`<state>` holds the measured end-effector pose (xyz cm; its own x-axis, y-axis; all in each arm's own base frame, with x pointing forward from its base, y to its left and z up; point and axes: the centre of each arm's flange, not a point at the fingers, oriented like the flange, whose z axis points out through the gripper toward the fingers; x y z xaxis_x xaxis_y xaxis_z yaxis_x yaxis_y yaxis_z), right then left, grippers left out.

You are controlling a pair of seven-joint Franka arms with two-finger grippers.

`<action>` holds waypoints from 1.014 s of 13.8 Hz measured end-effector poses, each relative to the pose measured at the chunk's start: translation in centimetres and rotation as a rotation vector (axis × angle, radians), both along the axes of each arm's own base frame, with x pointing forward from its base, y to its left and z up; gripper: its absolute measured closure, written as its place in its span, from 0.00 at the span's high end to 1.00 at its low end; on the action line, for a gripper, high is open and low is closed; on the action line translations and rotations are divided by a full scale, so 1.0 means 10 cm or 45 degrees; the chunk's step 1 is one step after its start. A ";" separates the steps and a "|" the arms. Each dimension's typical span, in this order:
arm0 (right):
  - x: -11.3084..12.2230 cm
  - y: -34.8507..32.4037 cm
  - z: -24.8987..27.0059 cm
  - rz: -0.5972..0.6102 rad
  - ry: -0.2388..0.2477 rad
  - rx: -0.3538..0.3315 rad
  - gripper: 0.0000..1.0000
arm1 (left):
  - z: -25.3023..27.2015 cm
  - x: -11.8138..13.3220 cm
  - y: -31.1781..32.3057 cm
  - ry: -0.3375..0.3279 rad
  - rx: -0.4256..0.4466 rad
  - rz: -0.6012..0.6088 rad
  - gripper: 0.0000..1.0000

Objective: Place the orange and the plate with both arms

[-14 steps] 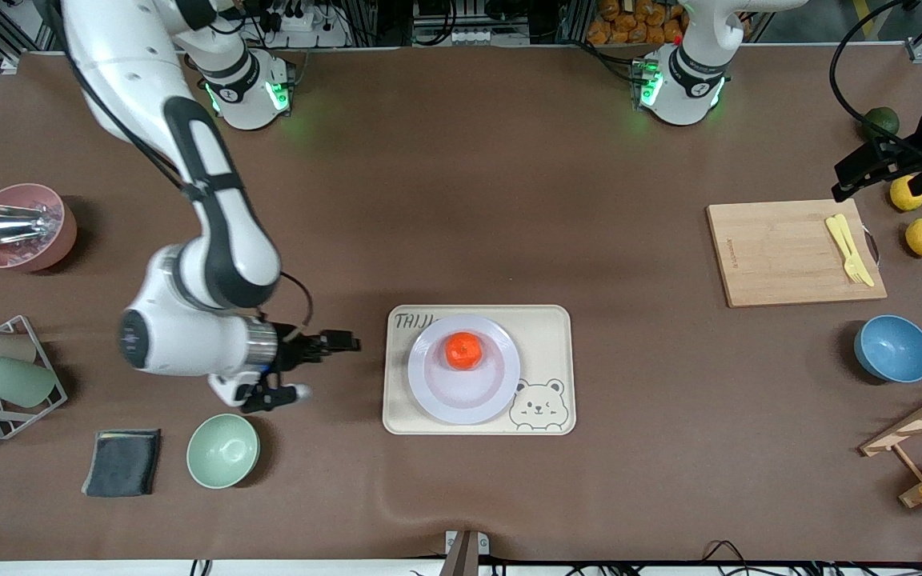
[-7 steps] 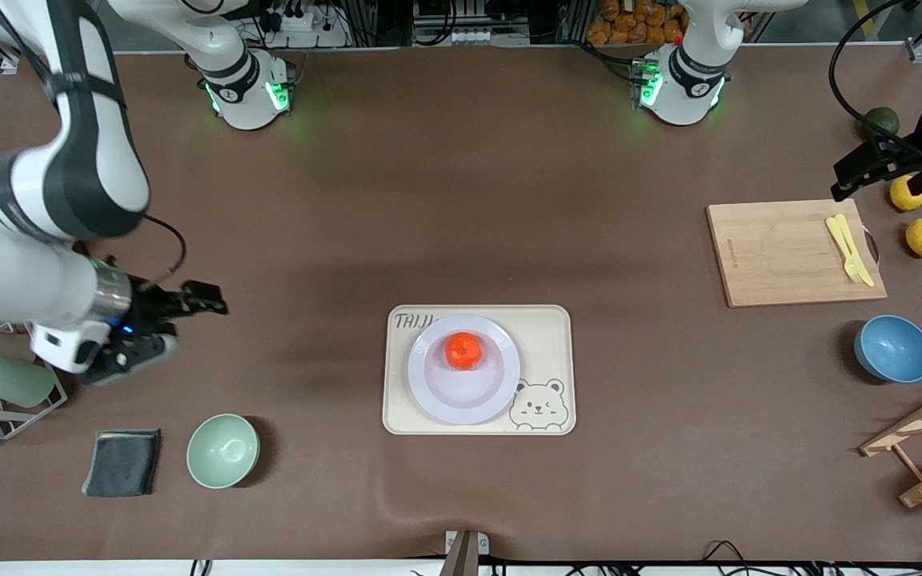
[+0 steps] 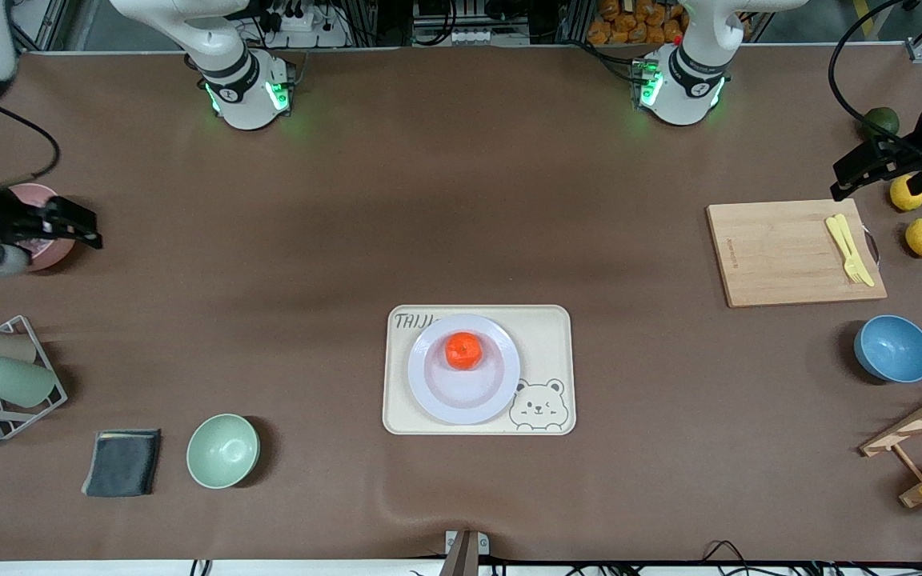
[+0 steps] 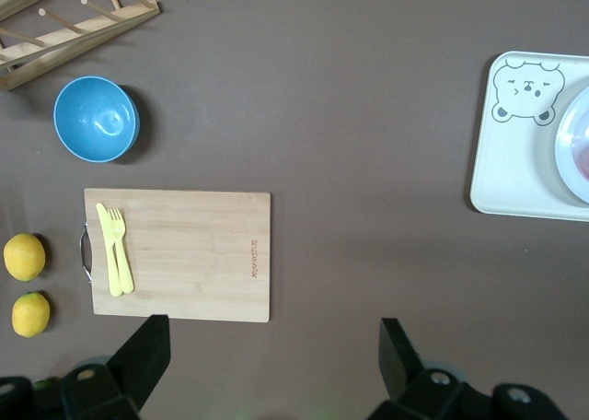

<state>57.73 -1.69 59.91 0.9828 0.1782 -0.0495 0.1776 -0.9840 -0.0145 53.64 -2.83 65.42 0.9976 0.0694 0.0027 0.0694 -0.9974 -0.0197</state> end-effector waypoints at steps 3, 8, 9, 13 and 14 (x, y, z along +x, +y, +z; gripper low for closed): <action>-0.16 -0.04 0.17 -0.180 0.006 0.000 1.00 | -0.01 -0.02 0.00 0.020 0.001 -0.007 1.00; -0.43 0.13 0.49 -0.269 -0.004 0.001 1.00 | 0.05 -0.08 0.01 0.012 0.001 -0.007 1.00; -0.45 0.15 0.51 -0.267 -0.006 0.001 1.00 | 0.05 -0.08 0.01 0.011 0.001 -0.007 1.00; -0.45 0.09 0.45 -0.215 0.011 0.003 1.00 | 0.05 -0.08 0.01 0.012 0.001 -0.007 1.00; -0.45 0.09 0.44 -0.209 0.013 0.003 1.00 | 0.05 -0.08 0.01 0.012 0.001 -0.007 1.00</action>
